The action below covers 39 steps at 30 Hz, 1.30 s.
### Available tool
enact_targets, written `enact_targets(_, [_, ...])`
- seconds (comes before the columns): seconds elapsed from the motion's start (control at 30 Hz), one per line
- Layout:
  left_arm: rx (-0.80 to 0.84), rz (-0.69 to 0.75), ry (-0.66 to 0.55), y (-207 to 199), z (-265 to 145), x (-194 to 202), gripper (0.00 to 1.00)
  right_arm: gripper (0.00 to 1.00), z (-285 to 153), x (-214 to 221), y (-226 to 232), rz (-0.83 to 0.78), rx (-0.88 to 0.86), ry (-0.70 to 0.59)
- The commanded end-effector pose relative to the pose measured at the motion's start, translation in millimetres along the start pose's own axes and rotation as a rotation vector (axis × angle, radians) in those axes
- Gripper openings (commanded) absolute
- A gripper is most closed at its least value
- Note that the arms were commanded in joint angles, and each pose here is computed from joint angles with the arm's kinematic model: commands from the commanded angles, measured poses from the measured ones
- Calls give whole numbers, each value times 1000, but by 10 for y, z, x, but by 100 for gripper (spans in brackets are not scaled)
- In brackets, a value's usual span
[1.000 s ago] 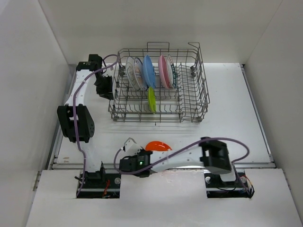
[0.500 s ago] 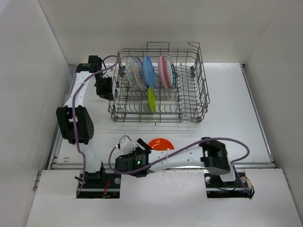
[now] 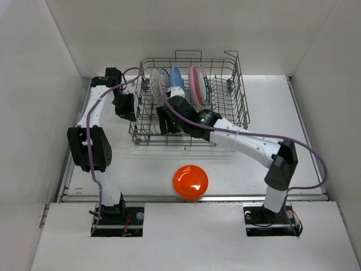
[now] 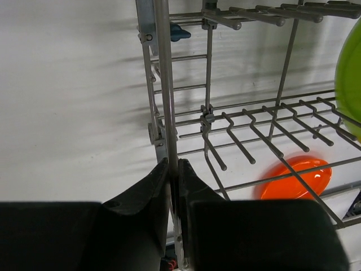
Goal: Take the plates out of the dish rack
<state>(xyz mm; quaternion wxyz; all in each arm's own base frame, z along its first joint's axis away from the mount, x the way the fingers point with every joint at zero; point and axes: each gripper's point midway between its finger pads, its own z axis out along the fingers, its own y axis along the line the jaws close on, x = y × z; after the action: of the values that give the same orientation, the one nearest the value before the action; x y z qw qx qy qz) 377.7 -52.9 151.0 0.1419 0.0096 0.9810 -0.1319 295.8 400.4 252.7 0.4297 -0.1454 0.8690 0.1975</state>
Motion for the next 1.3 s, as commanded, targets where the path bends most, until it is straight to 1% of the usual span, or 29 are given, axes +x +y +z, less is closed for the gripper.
enact_targets(0.0, [-19, -21, 63, 101, 12, 149, 8, 71, 234, 177, 225, 41, -77, 72])
enact_targets(0.07, [-19, -21, 63, 101, 13, 149, 8, 65, 365, 78, -7, 102, 18, 35])
enact_targets(0.13, [-19, -26, 81, 114, 59, 182, 8, 61, 401, -13, -169, 148, 84, -2])
enact_targets(0.17, [-19, -26, 81, 114, 59, 182, 8, 61, 418, -42, -233, 156, 95, -6])
enact_targets(0.23, [-19, -26, 81, 114, 59, 182, 8, 60, 432, -68, -291, 162, 104, -9])
enact_targets(0.27, [-19, -23, 72, 115, 65, 160, 8, 60, 416, -92, -239, 166, 80, -5])
enact_targets(0.33, [-19, -26, 83, 124, 99, 168, 8, 60, 422, -85, -249, 134, 61, 9])
enact_targets(0.4, [-19, -26, 84, 129, 118, 150, 8, 59, 362, -144, -190, 130, 28, 5])
enact_targets(0.47, [-19, -26, 84, 129, 118, 150, 8, 59, 177, -287, -178, 141, 9, -27])
enact_targets(0.5, [-19, -26, 84, 129, 118, 150, 8, 59, 73, -402, -212, 158, 22, -65])
enact_targets(0.6, [-20, -35, 83, 132, 141, 151, 8, 56, 46, -355, -329, 159, 77, -60])
enact_targets(0.73, [-20, -33, 74, 129, 133, 149, 8, 56, 313, -186, -567, 141, 199, 2])
enact_targets(0.77, [-20, -33, 74, 129, 133, 149, 8, 56, 451, -134, -553, 135, 208, 17])
enact_targets(0.83, [-20, -33, 74, 129, 133, 149, 8, 56, 592, -54, -618, 119, 229, 40])
enact_targets(0.87, [-7, -33, 74, 108, 133, 149, 4, 56, 638, -44, -664, 120, 242, 48])
enact_targets(0.9, [-7, -33, 74, 108, 133, 149, 3, 55, 732, -11, -727, 125, 253, 63])
enact_targets(0.93, [3, -36, 83, 88, 128, 170, 2, 55, 733, -11, -728, 126, 253, 63])
enact_targets(1.03, [3, -36, 83, 88, 127, 171, 0, 47, 812, 35, -826, 123, 287, 69])
enact_targets(1.07, [3, -34, 74, 80, 98, 164, 0, 41, 793, 13, -848, 121, 300, 65])
enact_targets(1.17, [3, -35, 80, 77, 82, 222, 0, 30, 778, 15, -899, 95, 322, 65])
enact_targets(1.2, [3, -38, 90, 82, 101, 253, 0, 28, 777, 15, -904, 83, 322, 67])
enact_targets(1.27, [3, -36, 82, 74, 72, 247, 0, 28, 720, -1, -895, 73, 312, 73])
